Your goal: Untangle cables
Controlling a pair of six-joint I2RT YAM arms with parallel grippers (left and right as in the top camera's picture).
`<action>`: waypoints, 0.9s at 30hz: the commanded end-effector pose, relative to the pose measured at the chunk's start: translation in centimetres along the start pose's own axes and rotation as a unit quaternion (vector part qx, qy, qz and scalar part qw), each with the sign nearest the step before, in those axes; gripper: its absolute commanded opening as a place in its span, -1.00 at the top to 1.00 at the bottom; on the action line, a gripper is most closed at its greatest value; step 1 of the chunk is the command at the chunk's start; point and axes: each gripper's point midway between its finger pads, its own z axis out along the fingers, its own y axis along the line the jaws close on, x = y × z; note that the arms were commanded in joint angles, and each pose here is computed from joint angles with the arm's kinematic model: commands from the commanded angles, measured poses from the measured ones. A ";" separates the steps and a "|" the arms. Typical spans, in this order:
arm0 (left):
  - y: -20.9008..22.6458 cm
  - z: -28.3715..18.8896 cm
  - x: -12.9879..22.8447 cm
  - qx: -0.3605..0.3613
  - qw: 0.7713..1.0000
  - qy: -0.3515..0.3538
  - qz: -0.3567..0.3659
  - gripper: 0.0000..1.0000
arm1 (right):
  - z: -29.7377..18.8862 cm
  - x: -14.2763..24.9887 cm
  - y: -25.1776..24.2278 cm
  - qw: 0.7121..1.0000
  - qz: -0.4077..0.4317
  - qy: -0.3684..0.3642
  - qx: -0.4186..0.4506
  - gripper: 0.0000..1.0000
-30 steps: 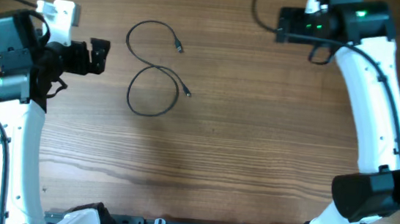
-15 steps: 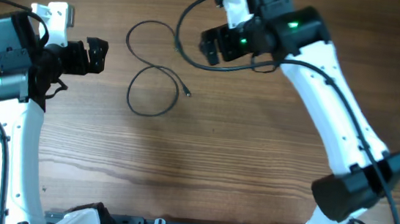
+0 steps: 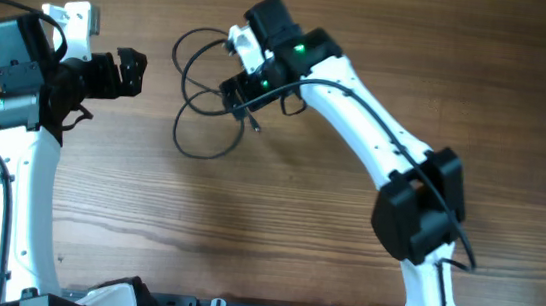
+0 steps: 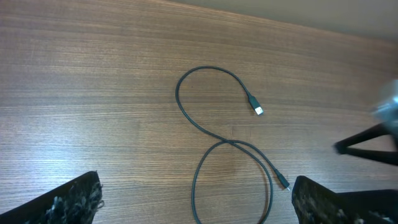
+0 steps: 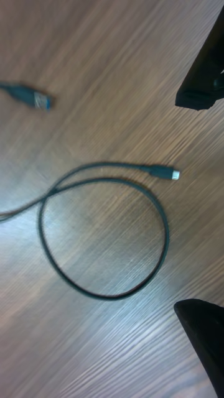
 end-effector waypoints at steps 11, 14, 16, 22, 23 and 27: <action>0.3 -0.1 -0.2 -0.003 1.000 -0.001 -0.017 -1.00 | 4.7 1.0 -0.2 0.990 -0.142 0.024 -0.003 -0.99; 0.0 -0.1 -0.3 0.006 1.000 -0.002 -0.020 -1.00 | 5.1 1.0 -0.7 0.986 -0.165 0.027 0.009 -1.00; 0.0 -0.1 -0.3 0.006 1.000 -0.002 -0.020 -1.00 | 5.9 1.1 -1.7 0.985 -0.166 0.031 0.031 -1.00; -1.0 -0.1 -0.4 0.035 0.999 -0.004 -0.020 -1.00 | 7.9 1.3 -4.3 0.991 -0.085 0.034 0.097 -1.00; -1.0 -0.1 -0.4 0.035 0.999 -0.004 -0.020 -1.00 | 8.1 1.3 -4.4 0.991 -0.075 0.035 0.102 -1.00; -1.0 -0.1 -0.4 0.035 0.999 -0.004 -0.020 -1.00 | 8.1 1.3 -4.4 0.993 -0.048 0.031 0.105 -0.99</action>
